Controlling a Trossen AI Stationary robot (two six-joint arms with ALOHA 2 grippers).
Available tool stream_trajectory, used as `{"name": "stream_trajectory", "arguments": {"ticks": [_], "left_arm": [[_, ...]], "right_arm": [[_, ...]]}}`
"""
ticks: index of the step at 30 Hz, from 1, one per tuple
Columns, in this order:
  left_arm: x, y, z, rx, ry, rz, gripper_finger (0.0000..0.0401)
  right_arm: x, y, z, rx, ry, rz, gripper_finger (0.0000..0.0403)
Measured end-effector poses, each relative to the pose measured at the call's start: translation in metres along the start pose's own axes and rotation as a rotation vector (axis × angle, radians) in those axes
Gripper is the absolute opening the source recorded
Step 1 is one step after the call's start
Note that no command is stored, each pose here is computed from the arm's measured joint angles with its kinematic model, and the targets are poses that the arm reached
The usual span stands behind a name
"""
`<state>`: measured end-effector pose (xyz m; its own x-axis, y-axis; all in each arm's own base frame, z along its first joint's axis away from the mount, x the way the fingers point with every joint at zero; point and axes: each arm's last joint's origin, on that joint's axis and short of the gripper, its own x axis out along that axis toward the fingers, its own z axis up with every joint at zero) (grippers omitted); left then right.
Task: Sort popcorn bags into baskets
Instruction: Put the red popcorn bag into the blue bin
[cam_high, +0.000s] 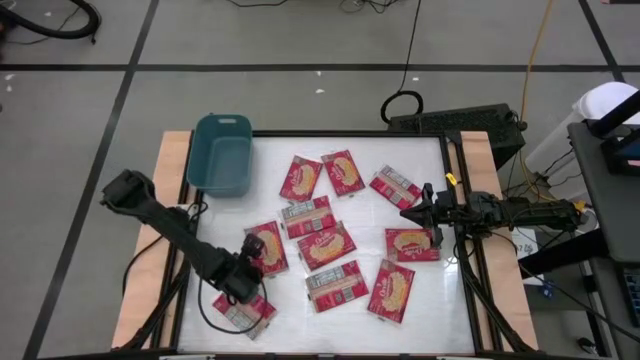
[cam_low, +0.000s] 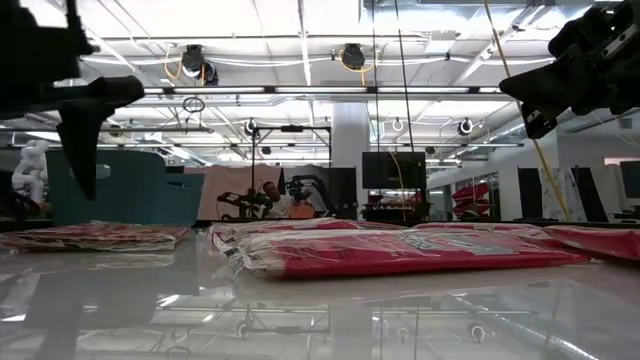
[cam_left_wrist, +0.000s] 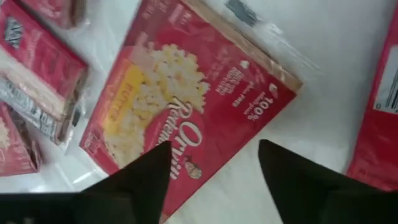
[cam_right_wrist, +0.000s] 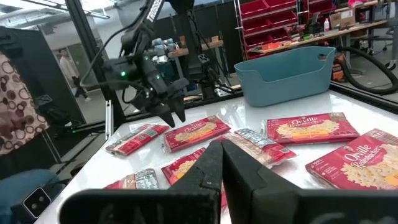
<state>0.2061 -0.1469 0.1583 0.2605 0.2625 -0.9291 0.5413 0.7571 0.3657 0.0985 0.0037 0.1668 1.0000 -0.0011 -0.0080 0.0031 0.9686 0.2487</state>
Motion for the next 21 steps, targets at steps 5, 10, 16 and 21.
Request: {"name": "stream_trajectory", "arguments": {"ticks": [5, 10, 16, 21], "left_arm": [[0.011, -0.009, 0.002, 0.053, 0.045, 0.023, 0.0275], [0.02, -0.013, 0.005, 0.085, 0.067, 0.097, 0.0238], [0.024, -0.013, 0.011, 0.102, 0.022, 0.139, 0.0146], [0.025, -0.009, 0.014, 0.109, 0.006, 0.141, 0.0028]], "right_arm": [[0.0, 0.0, 0.0, 0.005, 0.0, 0.0, 0.0], [0.0, 0.0, 0.0, 0.015, 0.0, 0.0, 0.0], [0.0, 0.0, 0.0, 0.063, 0.0, 0.0, 0.0], [0.001, -0.001, -0.001, 0.207, 0.008, -0.025, 0.0]]}}
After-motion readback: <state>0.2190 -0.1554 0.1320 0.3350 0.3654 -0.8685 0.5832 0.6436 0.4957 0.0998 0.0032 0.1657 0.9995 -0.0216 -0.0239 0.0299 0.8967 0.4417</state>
